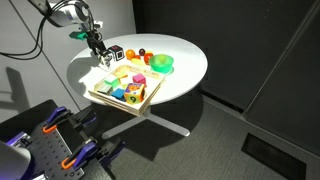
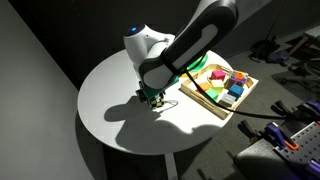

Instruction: Put the block on the wooden tray

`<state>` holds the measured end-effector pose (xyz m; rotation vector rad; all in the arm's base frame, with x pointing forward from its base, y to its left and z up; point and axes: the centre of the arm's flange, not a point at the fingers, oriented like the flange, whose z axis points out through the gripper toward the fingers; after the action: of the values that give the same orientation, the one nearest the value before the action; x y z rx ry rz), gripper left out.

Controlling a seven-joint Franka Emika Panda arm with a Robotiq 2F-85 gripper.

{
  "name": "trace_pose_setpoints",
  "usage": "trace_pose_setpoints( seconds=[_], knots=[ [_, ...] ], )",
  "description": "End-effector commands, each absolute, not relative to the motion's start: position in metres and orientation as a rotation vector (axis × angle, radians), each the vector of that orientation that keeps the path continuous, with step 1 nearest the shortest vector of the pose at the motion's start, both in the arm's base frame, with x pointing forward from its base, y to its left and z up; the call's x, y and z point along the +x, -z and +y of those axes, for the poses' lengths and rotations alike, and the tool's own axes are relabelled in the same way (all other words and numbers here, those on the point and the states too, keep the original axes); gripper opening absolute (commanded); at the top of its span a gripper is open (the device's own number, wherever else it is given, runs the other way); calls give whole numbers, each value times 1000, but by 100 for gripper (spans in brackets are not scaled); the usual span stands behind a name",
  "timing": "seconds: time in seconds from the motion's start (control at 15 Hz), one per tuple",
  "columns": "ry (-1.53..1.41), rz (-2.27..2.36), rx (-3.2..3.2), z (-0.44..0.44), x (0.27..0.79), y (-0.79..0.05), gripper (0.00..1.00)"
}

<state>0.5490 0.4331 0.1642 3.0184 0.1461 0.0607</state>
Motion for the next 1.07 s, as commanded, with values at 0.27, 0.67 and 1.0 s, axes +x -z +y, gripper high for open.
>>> trace_pose_setpoints(
  seconds=[0.27, 0.67, 1.0],
  knots=[
    [-26, 104, 2989, 438, 561, -156, 100],
    [-21, 115, 2974, 437, 562, -157, 51],
    [8, 147, 2975, 435, 559, -173, 19]
  ],
)
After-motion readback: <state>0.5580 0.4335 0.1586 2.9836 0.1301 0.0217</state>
